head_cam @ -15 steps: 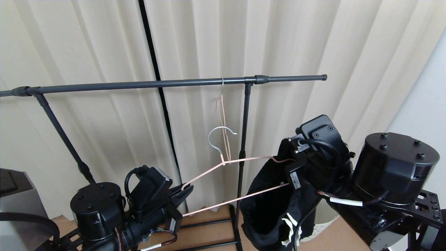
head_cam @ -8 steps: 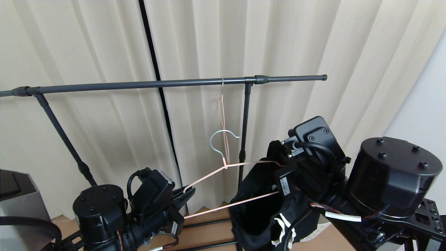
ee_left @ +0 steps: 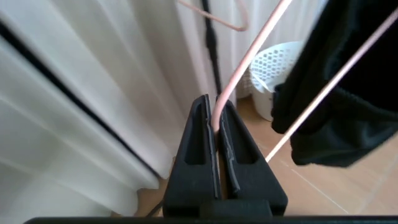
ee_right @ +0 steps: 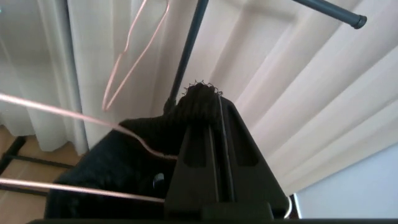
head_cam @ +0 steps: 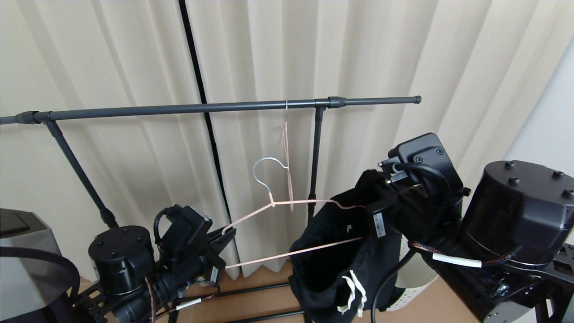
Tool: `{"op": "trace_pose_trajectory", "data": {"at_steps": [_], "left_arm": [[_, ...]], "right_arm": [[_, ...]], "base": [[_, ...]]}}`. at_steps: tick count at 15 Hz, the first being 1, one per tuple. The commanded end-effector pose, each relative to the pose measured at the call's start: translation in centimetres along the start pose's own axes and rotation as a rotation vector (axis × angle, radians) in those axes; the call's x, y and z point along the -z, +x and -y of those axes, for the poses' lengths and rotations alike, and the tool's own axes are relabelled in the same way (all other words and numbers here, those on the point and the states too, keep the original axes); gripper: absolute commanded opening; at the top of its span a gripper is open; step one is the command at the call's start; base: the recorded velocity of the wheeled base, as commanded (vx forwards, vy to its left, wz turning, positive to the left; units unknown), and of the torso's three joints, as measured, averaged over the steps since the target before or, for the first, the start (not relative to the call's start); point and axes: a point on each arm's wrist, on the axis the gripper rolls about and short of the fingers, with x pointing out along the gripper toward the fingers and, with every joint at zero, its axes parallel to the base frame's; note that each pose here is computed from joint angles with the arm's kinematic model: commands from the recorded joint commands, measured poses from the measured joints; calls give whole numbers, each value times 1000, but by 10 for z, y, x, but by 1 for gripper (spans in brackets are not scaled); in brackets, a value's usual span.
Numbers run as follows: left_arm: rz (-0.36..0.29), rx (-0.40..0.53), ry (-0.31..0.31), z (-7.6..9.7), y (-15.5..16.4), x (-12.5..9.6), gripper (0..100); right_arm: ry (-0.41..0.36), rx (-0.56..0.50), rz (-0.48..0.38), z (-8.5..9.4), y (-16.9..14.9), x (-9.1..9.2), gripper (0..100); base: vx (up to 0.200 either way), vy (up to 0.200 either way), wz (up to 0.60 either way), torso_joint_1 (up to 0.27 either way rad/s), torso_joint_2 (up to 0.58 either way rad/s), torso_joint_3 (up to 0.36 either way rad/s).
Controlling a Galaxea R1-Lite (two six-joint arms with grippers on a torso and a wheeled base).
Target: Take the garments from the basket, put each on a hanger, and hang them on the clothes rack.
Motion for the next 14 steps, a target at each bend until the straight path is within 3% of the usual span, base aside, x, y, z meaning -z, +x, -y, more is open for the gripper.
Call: {"op": "trace_pose_trajectory", "data": {"at_steps": [1, 6, 8, 14], "left_arm": [[20, -60, 0, -15, 5, -2, 0], [35, -118, 2, -21, 10, -6, 0], [32, -120, 3, -17, 12, -7, 0], [20, -75, 13, 2, 12, -7, 0]], "right_arm": [[1, 4, 0, 7, -5, -5, 0], [-26, -17, -23, 4, -9, -1, 0], [-39, -91, -20, -16, -17, 1, 0], [74, -147, -35, -50, -10, 2, 0]], "base": [[0, 0, 0, 0, 0, 0], [0, 0, 0, 0, 0, 0], [0, 0, 0, 0, 0, 0], [0, 0, 0, 0, 0, 0]]}}
